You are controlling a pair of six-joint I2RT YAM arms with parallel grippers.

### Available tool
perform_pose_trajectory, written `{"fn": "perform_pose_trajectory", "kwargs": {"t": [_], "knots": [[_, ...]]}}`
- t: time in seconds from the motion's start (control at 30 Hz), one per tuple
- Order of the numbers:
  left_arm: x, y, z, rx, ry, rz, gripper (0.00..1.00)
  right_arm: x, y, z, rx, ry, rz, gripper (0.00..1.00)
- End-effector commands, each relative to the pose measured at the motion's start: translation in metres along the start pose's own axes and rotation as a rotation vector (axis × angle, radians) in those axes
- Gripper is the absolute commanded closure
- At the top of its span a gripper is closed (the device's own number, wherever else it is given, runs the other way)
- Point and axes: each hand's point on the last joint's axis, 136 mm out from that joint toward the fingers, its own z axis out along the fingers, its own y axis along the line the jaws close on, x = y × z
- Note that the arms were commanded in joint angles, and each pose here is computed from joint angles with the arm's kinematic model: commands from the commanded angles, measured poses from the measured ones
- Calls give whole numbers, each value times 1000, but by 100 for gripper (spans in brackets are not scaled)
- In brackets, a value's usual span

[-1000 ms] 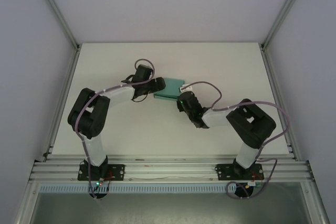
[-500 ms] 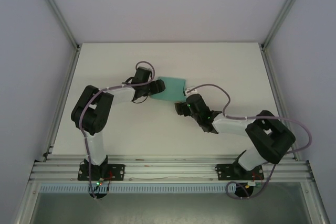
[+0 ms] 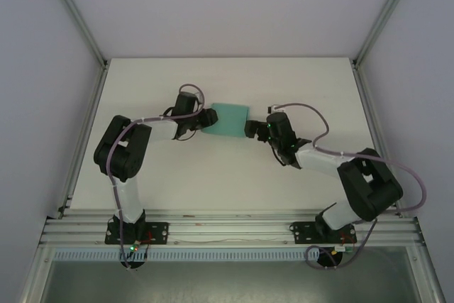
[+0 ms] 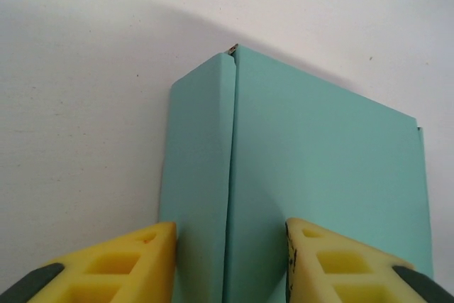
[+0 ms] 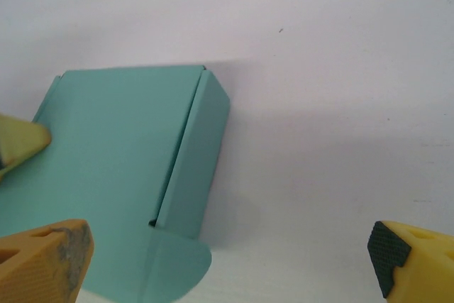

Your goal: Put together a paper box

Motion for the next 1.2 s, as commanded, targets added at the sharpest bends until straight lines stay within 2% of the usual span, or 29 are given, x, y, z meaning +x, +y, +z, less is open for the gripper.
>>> {"fn": "perform_pose_trajectory", "kwargs": {"t": [0.0, 0.27, 0.63, 0.87, 1.17], "knots": [[31, 32, 5, -16, 90, -93, 63, 2, 3, 12, -8, 66, 106, 0], [29, 38, -1, 57, 74, -186, 76, -10, 24, 32, -52, 140, 196, 0], [25, 39, -6, 198, 56, -280, 82, -3, 43, 53, -189, 248, 302, 0], [25, 43, -11, 203, 53, -281, 85, -4, 49, 67, -225, 287, 322, 1], [27, 45, -7, 199, 71, -265, 85, -7, 74, 86, -380, 342, 379, 7]]}}
